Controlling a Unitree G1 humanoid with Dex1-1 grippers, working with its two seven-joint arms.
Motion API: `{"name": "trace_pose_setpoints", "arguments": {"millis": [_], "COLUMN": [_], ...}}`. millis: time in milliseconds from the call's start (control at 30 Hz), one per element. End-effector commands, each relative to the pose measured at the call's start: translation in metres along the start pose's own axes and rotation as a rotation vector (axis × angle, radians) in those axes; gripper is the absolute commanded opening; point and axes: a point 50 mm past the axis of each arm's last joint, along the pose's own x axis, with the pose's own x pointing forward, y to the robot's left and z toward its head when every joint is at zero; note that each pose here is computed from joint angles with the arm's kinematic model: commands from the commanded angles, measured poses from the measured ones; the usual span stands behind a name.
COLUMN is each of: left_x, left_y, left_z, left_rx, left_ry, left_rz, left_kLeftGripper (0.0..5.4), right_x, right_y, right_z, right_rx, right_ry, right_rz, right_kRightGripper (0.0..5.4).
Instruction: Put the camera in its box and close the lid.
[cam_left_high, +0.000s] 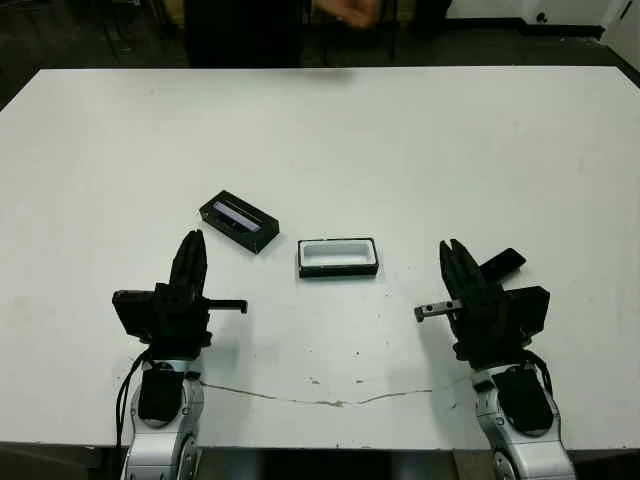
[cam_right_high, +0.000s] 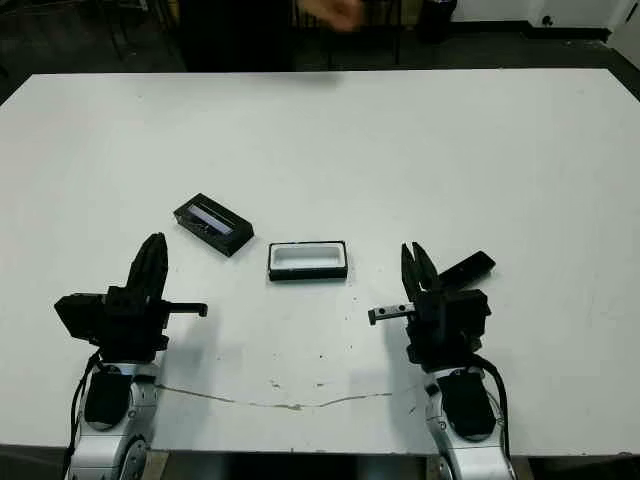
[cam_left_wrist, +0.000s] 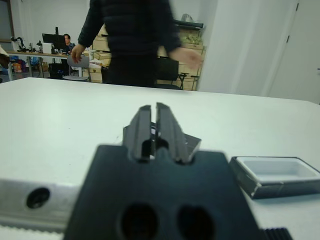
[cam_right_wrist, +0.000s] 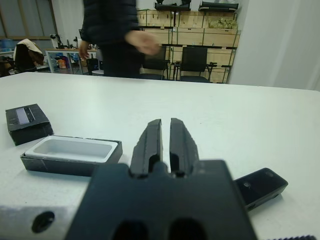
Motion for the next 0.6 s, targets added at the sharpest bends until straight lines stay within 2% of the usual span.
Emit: {"name": "trace_pose_setpoints", "arguments": {"millis": [33,367,500,600], "left_x": [-0.003,-0.003,-0.003,-0.003], "left_y": [0.003,0.002,0.002,0.003], "left_z": [-0.005,-0.005,-0.005,-0.004], "left_rx": [0.004,0.003,-0.001,0.004], "left_ry": [0.035,0.030,0.035,0.029], "left_rz": [-0.002,-0.002,0.009,0.005], "left_kLeftGripper": [0.00,0.00,0.00,0.00], "right_x": [-0.002,-0.002,-0.001,-0.001], "right_y": [-0.001,-0.002,-0.015,-0.035], "right_z": [-0.005,-0.004,0.006,0.019], "right_rx": [-0.001,-0.005,-0.022,-0.039], "right_ry": [0.030,0.036,-0.024,-0.046], "right_rz": [0.002,0.010,0.000,-0.006], "right_kRightGripper": [0.00,0.00,0.00,0.00]}}
